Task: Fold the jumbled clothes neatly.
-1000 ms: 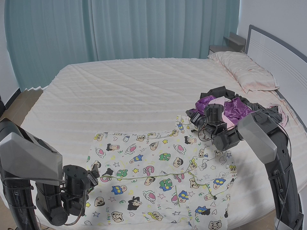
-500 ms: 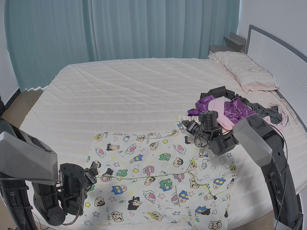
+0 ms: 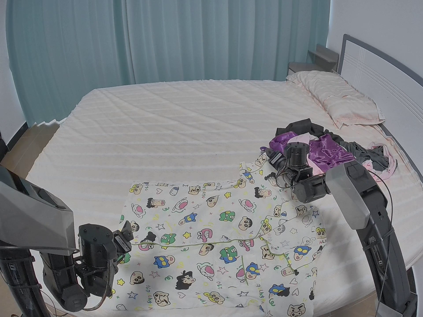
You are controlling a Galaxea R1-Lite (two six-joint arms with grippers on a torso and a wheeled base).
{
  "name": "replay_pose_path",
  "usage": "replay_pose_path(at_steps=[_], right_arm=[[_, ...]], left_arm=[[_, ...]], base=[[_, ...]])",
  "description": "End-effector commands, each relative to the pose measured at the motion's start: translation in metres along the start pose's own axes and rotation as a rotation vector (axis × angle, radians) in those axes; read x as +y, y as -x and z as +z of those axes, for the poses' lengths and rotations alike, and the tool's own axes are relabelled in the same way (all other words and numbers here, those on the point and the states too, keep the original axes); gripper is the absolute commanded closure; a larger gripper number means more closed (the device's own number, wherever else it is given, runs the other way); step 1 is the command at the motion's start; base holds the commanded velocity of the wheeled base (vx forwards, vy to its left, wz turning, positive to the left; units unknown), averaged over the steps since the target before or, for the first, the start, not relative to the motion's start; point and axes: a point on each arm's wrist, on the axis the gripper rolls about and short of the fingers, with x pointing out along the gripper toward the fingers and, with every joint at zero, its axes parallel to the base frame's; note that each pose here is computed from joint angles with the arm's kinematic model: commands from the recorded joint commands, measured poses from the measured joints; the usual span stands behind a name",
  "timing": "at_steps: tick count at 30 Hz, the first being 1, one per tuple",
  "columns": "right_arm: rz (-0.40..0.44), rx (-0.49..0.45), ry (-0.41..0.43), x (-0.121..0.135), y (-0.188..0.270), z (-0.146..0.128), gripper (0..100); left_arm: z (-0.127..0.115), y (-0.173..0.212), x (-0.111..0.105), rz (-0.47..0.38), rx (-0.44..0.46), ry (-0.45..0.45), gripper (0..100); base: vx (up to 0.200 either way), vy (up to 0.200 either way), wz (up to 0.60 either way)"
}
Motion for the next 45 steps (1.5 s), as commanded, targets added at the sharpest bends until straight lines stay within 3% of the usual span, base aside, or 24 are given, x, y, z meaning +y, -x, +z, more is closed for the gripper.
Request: replay_pose_path(at_steps=[1,10,12,16,17,28,45], right_arm=[[0.018,-0.036,-0.015,0.007,0.001,0.012,0],[-0.017,-0.037,0.031,0.011,0.033,0.032,0],[-0.050,0.000,0.090,-0.001,0.059,0.038,0],[-0.081,0.027,0.127,-0.016,0.093,0.041,0],[-0.068,0.050,0.133,-0.024,0.120,0.042,0],[-0.058,0.092,0.128,-0.051,0.235,0.045,0],[-0.066,0.169,0.093,-0.056,0.294,0.030,0]], left_arm=[[0.005,0.002,-0.001,-0.016,-0.019,0.020,0],[0.004,0.003,-0.001,-0.015,-0.016,0.009,0],[0.005,0.004,-0.001,-0.023,-0.016,-0.002,0],[0.002,0.006,-0.004,-0.040,-0.007,-0.013,0],[-0.001,0.008,-0.008,-0.055,-0.002,-0.018,0],[-0.016,0.029,-0.016,-0.132,0.049,-0.073,0],[-0.028,0.036,-0.010,-0.125,0.113,0.032,0]], base=[[0.000,0.000,0.00],[0.000,0.000,0.00],[0.000,0.000,0.00],[0.000,0.000,0.00],[0.000,0.000,0.00],[0.000,0.000,0.00],[-0.176,0.000,0.00]])
